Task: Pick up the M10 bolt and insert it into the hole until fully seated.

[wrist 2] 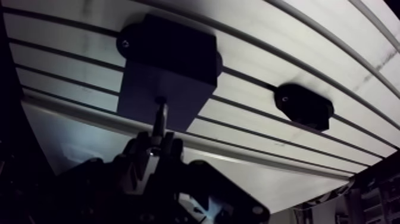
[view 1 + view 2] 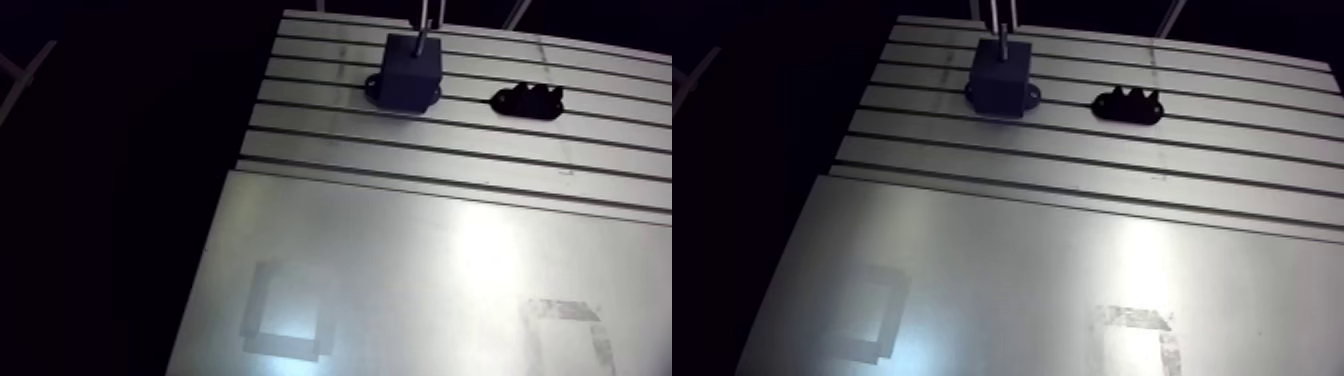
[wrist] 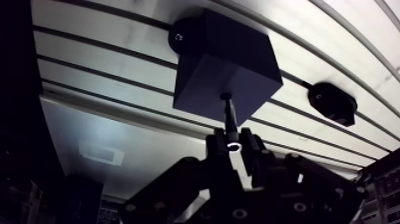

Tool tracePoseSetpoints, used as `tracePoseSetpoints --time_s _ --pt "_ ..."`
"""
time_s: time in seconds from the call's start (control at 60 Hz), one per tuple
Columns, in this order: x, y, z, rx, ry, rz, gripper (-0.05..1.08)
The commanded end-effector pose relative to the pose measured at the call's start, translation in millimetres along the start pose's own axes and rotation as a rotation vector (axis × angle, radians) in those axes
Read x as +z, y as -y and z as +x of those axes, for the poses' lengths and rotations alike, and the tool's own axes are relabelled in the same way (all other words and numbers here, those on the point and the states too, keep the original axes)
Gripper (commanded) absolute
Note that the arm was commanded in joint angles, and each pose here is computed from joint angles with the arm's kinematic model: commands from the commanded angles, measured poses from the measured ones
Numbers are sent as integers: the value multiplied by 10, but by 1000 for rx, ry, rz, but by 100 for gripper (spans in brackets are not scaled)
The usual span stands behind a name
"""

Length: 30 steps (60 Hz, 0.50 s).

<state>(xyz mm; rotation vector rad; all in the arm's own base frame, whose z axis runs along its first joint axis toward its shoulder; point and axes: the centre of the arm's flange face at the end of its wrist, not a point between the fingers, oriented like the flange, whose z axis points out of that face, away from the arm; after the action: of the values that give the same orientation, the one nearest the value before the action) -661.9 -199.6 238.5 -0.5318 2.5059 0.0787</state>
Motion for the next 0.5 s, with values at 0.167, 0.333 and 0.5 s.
tracePoseSetpoints --time_s 0.167,0.333,0.5 --pt "6 5 -8 -1 0 0 108" --pt "4 5 -7 -1 -1 -1 108" --pt "4 6 -6 -1 -2 0 108"
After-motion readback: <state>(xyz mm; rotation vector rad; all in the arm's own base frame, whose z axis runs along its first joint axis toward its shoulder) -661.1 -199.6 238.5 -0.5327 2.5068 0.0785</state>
